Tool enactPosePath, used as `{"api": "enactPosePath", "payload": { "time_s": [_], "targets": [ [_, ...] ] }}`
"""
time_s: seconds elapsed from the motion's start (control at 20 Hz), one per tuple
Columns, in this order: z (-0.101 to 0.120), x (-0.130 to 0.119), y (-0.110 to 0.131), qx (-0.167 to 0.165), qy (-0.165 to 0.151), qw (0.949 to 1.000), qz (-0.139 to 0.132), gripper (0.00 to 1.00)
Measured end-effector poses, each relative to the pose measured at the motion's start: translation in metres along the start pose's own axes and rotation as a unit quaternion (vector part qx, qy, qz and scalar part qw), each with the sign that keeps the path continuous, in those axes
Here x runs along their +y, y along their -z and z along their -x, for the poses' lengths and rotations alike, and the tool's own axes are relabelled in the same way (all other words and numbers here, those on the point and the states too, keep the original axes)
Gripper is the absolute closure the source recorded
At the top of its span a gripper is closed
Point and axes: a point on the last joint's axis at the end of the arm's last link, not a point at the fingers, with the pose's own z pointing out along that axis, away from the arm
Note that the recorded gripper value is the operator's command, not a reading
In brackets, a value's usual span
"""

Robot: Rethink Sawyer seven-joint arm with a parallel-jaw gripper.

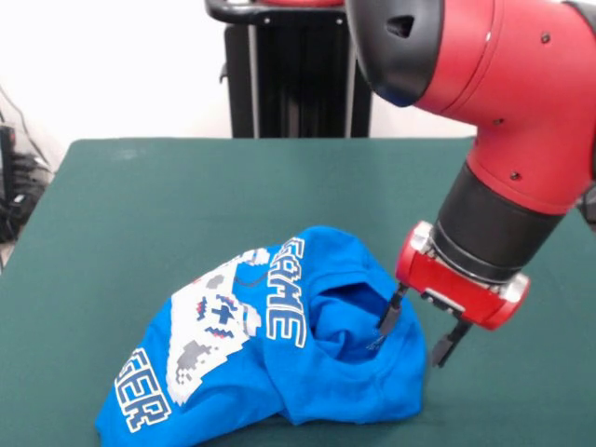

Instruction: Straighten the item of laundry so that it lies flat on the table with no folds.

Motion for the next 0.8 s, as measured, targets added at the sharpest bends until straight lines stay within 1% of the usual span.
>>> {"api": "enactPosePath", "payload": {
  "time_s": [0.15, 0.4, 0.45, 0.55, 0.8],
  "targets": [
    [-0.007, -0.009, -0.009, 0.003, 0.007, 0.9998, -0.016, 0.00],
    [-0.014, -0.020, -0.021, 0.006, 0.010, 0.9997, -0.024, 0.00],
    [-0.016, -0.025, -0.028, 0.007, 0.007, 0.9998, -0.020, 0.00],
    [-0.018, -0.028, -0.032, 0.008, 0.004, 0.9998, -0.016, 0.00],
    [-0.019, -0.037, -0.047, 0.016, -0.016, 0.9996, 0.017, 0.00]
  ]
}}
